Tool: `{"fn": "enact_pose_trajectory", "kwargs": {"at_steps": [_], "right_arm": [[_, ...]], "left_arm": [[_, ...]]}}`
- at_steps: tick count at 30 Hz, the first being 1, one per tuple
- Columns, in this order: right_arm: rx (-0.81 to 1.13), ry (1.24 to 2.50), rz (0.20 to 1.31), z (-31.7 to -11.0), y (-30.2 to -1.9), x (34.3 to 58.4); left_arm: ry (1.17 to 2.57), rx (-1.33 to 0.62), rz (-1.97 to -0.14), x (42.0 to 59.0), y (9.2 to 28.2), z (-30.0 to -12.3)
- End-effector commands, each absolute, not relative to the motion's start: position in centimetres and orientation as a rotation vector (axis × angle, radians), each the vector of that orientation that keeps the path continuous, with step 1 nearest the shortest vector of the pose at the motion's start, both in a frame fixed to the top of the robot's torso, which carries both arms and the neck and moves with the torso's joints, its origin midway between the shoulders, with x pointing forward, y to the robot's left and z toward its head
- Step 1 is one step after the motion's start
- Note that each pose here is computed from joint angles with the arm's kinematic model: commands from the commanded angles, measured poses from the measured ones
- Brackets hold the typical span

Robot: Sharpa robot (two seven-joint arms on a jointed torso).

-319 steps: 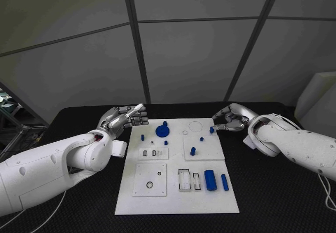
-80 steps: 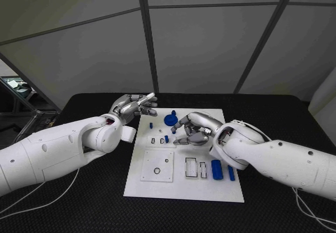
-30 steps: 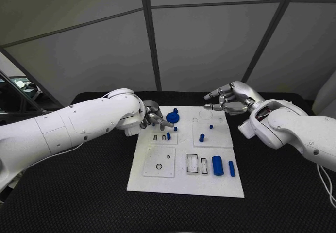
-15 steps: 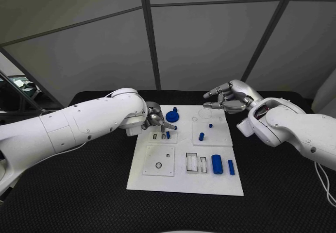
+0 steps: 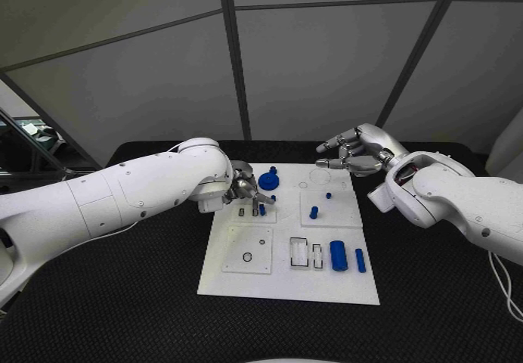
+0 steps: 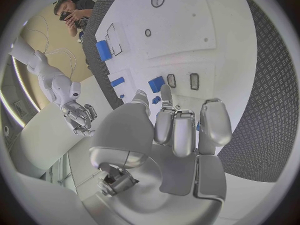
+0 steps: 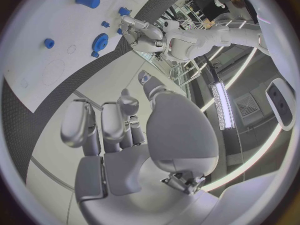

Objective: Assemble the parts on the task board

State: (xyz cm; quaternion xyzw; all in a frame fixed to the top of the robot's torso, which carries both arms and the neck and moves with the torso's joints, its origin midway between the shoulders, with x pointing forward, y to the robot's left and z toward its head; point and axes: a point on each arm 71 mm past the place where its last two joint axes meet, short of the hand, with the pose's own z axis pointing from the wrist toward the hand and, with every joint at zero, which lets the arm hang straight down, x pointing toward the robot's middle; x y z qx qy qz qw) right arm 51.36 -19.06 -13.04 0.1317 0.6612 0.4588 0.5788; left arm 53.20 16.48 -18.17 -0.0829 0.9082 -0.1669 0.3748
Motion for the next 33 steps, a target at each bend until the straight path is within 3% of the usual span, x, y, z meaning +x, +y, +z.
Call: {"fn": "enact_pose_trajectory", "kwargs": {"at_steps": [1, 33], "right_arm": [[0.304, 1.537, 1.074, -12.85, -18.98, 51.39], [0.298, 1.546, 1.069, -13.0, -18.81, 51.6]], "left_arm": [[2.341, -0.193, -0.413, 53.16, 16.35, -18.19], [2.352, -0.193, -0.435, 53.19, 15.93, -18.47]]}}
